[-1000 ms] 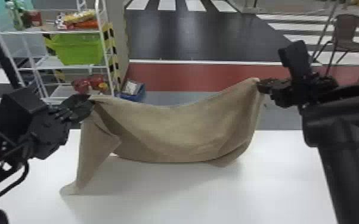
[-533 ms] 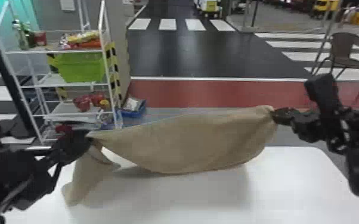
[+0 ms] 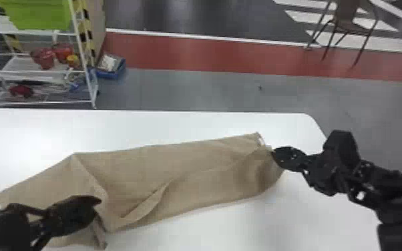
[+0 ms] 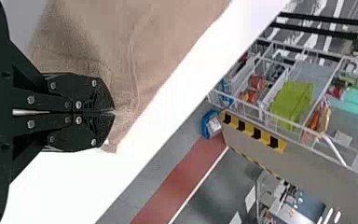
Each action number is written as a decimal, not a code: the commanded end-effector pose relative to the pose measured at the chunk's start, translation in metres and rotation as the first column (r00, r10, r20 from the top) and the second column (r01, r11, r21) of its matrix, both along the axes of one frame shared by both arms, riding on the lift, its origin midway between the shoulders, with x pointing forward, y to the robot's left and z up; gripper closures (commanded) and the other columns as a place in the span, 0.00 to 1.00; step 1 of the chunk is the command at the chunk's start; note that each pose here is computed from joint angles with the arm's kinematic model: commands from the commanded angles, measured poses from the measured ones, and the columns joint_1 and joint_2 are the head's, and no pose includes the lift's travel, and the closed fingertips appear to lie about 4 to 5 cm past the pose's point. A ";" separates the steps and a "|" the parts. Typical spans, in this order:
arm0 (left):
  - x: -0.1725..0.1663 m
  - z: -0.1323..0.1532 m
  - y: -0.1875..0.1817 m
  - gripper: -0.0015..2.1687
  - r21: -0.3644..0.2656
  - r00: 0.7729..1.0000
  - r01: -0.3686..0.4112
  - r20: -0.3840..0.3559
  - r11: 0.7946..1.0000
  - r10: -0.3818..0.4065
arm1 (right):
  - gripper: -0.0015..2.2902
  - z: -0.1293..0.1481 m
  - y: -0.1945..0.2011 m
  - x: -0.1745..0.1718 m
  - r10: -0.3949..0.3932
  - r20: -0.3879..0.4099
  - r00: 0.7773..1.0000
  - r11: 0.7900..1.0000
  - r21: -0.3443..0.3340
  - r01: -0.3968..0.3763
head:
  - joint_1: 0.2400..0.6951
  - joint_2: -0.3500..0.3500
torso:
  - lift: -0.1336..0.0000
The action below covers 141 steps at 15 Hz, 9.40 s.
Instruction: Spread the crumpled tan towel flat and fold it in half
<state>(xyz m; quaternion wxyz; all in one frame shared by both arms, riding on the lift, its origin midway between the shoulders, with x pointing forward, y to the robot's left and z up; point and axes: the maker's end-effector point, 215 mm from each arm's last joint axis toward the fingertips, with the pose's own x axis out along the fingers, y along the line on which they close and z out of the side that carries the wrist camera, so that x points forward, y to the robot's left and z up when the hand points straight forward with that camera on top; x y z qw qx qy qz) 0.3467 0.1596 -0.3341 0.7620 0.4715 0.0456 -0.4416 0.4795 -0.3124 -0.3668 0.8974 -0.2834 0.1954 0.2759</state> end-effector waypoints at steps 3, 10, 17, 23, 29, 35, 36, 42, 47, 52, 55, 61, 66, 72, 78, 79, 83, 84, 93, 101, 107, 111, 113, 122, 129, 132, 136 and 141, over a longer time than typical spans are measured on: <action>-0.013 -0.032 0.014 0.98 0.200 0.997 0.056 -0.070 0.978 -0.043 | 0.57 0.027 -0.028 0.021 -0.052 0.048 0.997 0.999 0.006 0.052 | 1.00 0.19 | 0.08; -0.014 -0.045 0.063 0.53 0.299 0.994 -0.014 -0.099 0.954 0.045 | 0.57 0.016 -0.104 0.031 -0.182 0.042 0.982 0.983 -0.028 0.184 | 1.00 0.16 | 0.08; -0.005 -0.066 0.089 0.17 0.256 0.974 -0.144 -0.135 0.956 0.183 | 0.57 0.028 -0.119 0.024 -0.224 0.044 0.974 0.974 0.042 0.222 | 1.00 0.17 | 0.08; -0.006 -0.049 0.070 0.01 0.205 0.970 -0.194 -0.107 0.959 0.219 | 0.57 0.021 -0.090 0.021 -0.201 0.005 0.980 0.976 0.081 0.200 | 1.00 0.18 | 0.08; -0.008 -0.076 0.069 0.10 0.111 0.837 -0.458 -0.282 0.882 0.470 | 0.57 0.016 -0.069 0.034 -0.178 0.007 0.984 0.981 0.082 0.177 | 1.00 0.21 | 0.08; -0.012 -0.083 0.043 0.10 0.070 0.800 -0.495 -0.351 0.866 0.486 | 0.57 0.013 -0.054 0.051 -0.194 -0.033 0.980 0.968 0.158 0.197 | 1.00 0.20 | 0.08; -0.014 -0.083 0.042 0.10 0.065 0.790 -0.503 -0.369 0.862 0.489 | 0.57 0.013 -0.051 0.053 -0.204 -0.059 0.977 0.958 0.194 0.211 | 1.00 0.20 | 0.08; -0.032 -0.097 0.026 0.10 0.066 0.739 -0.520 -0.464 0.851 0.488 | 0.57 0.003 -0.042 0.047 -0.195 -0.082 0.977 0.958 0.197 0.207 | 1.00 0.20 | 0.08; -0.027 -0.107 0.020 0.12 0.068 0.734 -0.517 -0.478 0.853 0.483 | 0.57 0.004 -0.052 0.044 -0.207 -0.073 0.976 0.956 0.196 0.218 | 1.00 0.16 | 0.08; -0.016 -0.118 0.033 0.25 0.100 0.725 -0.522 -0.470 0.847 0.502 | 0.57 0.003 -0.064 0.038 -0.221 -0.065 0.973 0.953 0.199 0.230 | 1.00 0.15 | 0.08; -0.012 -0.115 0.047 0.25 0.116 0.718 -0.525 -0.471 0.843 0.512 | 0.57 0.003 -0.072 0.034 -0.232 -0.061 0.971 0.949 0.202 0.240 | 1.00 0.16 | 0.08; 0.001 -0.064 0.063 0.36 0.090 0.741 -0.478 -0.492 0.874 0.456 | 0.57 -0.008 -0.074 0.023 -0.238 -0.076 0.968 0.945 0.211 0.249 | 1.00 0.17 | 0.08; -0.030 -0.070 0.049 0.27 0.086 0.707 -0.478 -0.552 0.874 0.441 | 0.57 -0.010 -0.081 0.018 -0.254 -0.076 0.964 0.941 0.213 0.264 | 1.00 0.18 | 0.08; -0.047 -0.114 0.035 0.27 0.134 0.607 -0.593 -0.574 0.794 0.549 | 0.57 -0.014 -0.081 0.014 -0.247 -0.070 0.967 0.944 0.209 0.256 | 1.00 0.12 | 0.08; -0.047 -0.123 0.061 0.31 0.194 0.556 -0.645 -0.543 0.739 0.629 | 0.57 -0.013 -0.090 0.011 -0.256 -0.061 0.965 0.942 0.208 0.263 | 1.00 0.12 | 0.08; -0.052 -0.125 0.063 0.53 0.204 0.539 -0.648 -0.559 0.734 0.630 | 0.57 -0.012 -0.090 0.012 -0.255 -0.059 0.965 0.943 0.208 0.262 | 1.00 0.12 | 0.08; -0.049 -0.119 0.091 0.99 0.239 0.514 -0.683 -0.516 0.691 0.686 | 0.57 -0.008 -0.092 0.015 -0.254 -0.047 0.966 0.943 0.209 0.259 | 1.00 0.14 | 0.08; -0.045 -0.112 0.107 0.99 0.258 0.518 -0.693 -0.471 0.673 0.714 | 0.57 -0.006 -0.094 0.015 -0.259 -0.044 0.965 0.941 0.212 0.262 | 1.00 0.16 | 0.08; 0.000 -0.022 0.209 0.99 0.428 0.602 -0.740 0.074 0.520 0.795 | 0.57 0.010 -0.095 0.017 -0.260 -0.005 0.966 0.941 0.221 0.255 | 1.00 0.38 | 0.08; 0.078 0.076 0.178 0.95 0.182 0.577 -0.816 0.214 0.548 0.788 | 0.57 0.080 -0.071 0.035 -0.286 0.067 0.956 0.911 0.328 0.250 | 1.00 0.47 | 0.08; 0.184 0.150 0.109 0.95 -0.005 0.600 -0.786 0.237 0.618 0.764 | 0.57 0.149 -0.091 0.111 -0.404 0.131 0.905 0.864 0.380 0.331 | 0.81 0.36 | 0.08; 0.213 0.187 0.120 0.95 -0.061 0.562 -0.803 0.254 0.593 0.787 | 0.57 0.196 -0.120 0.140 -0.473 0.112 0.874 0.827 0.398 0.397 | 0.56 0.31 | 0.08; 0.190 0.186 0.141 0.95 -0.081 0.544 -0.815 0.232 0.574 0.806 | 0.57 0.193 -0.133 0.111 -0.474 0.092 0.876 0.822 0.404 0.402 | 0.49 0.30 | 0.08; 0.026 0.003 0.209 0.95 0.288 0.545 -0.822 0.146 0.491 0.826 | 0.57 0.040 -0.107 -0.057 -0.252 0.080 0.964 0.947 0.226 0.229 | 1.00 0.37 | 0.08; -0.038 -0.063 0.264 0.96 0.499 0.531 -0.778 0.196 0.382 0.825 | 0.57 -0.028 -0.076 -0.123 -0.093 -0.007 0.996 0.991 0.096 0.093 | 1.00 0.52 | 0.08; -0.052 -0.086 0.278 0.95 0.547 0.527 -0.762 0.212 0.347 0.823 | 0.57 -0.044 -0.057 -0.140 -0.032 -0.029 0.999 0.997 0.072 0.034 | 1.00 0.59 | 0.08; -0.062 -0.081 0.291 0.39 0.580 0.526 -0.755 0.256 0.306 0.811 | 0.57 -0.058 -0.048 -0.167 0.020 -0.097 0.995 0.998 0.066 -0.014 | 1.00 0.70 | 0.08; -0.088 -0.080 0.319 0.03 0.635 0.506 -0.740 0.311 0.221 0.804 | 0.37 -0.072 -0.036 -0.219 0.148 -0.189 0.971 0.988 0.070 -0.136 | 1.00 0.83 | 0.08</action>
